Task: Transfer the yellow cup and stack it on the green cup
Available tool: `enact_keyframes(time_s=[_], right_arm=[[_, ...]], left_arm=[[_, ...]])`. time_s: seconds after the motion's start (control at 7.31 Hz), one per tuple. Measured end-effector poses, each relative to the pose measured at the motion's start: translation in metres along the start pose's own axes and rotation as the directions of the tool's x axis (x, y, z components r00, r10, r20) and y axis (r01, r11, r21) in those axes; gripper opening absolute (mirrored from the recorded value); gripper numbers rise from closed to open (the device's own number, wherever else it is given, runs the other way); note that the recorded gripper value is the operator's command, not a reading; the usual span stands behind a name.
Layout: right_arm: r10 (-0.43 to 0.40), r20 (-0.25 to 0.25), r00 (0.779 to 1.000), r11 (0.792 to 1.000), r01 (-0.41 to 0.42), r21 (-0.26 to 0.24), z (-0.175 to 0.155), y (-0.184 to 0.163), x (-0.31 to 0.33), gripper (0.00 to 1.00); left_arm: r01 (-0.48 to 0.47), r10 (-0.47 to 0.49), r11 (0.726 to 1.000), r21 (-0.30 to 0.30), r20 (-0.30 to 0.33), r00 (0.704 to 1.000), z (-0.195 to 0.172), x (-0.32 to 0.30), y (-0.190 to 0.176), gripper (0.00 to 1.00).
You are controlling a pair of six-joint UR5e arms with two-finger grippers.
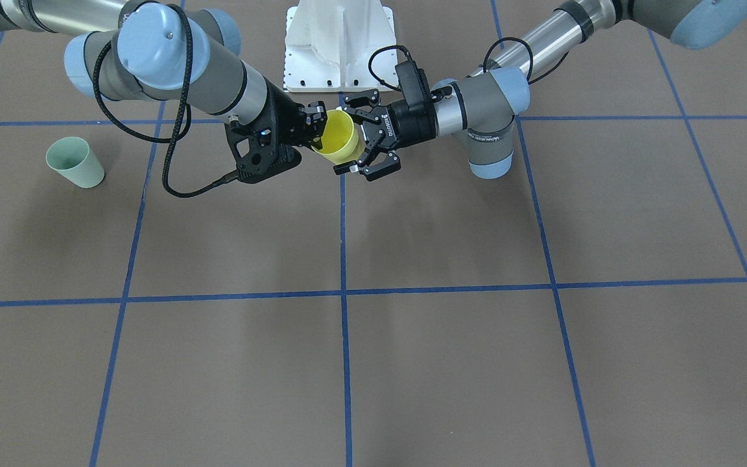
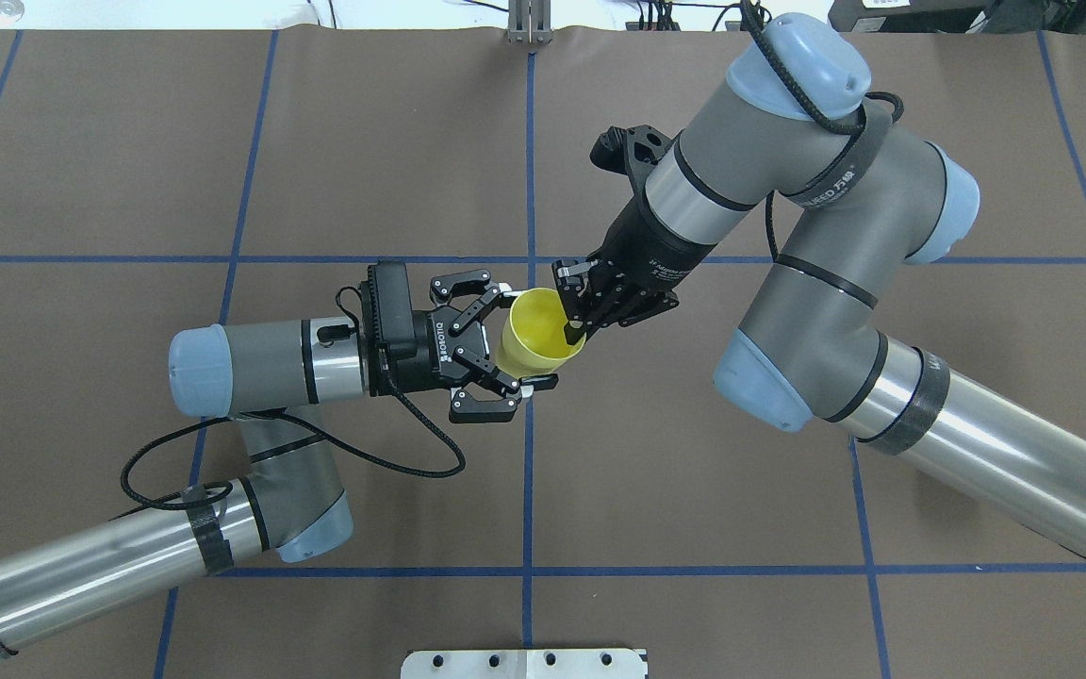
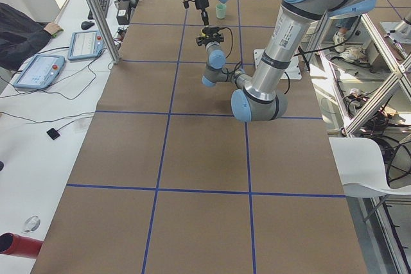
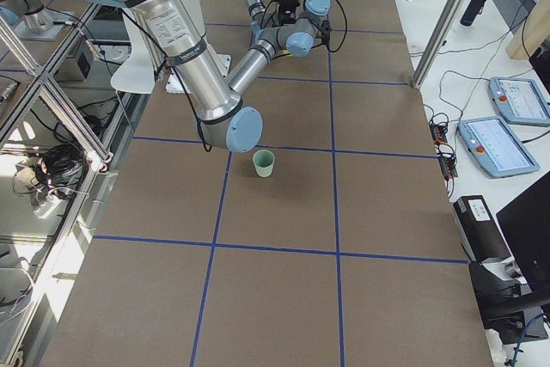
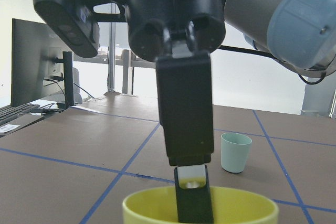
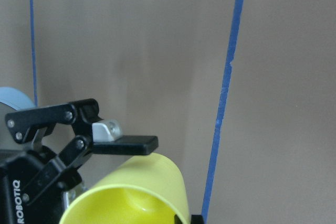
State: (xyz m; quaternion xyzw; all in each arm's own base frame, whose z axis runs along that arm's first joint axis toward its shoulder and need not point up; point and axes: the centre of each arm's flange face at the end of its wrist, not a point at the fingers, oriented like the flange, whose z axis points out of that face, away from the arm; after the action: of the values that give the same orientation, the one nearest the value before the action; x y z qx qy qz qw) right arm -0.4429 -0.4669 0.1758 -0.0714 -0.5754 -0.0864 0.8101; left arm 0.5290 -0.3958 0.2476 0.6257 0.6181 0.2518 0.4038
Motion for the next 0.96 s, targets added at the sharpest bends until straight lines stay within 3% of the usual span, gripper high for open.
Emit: enact_keyframes(time_s=[0.68,0.96], right_arm=[[0.077,-0.034,0.996,0.997,-0.076,0.033,-0.014,-0.017,0.046,0.00],[0.099,-0.052,0.994,0.993,-0.095,0.074,-0.025,-0.027,0.064,0.00]], left_arm=[[0.009,-0.009,1.000,-0.003,0.005,1.000,-0.002,-0.001,0.002,0.99],[0.041,-0.041,0.999,-0.009,0.042,0.998,-0.003,-0.012,-0.003,0.99]])
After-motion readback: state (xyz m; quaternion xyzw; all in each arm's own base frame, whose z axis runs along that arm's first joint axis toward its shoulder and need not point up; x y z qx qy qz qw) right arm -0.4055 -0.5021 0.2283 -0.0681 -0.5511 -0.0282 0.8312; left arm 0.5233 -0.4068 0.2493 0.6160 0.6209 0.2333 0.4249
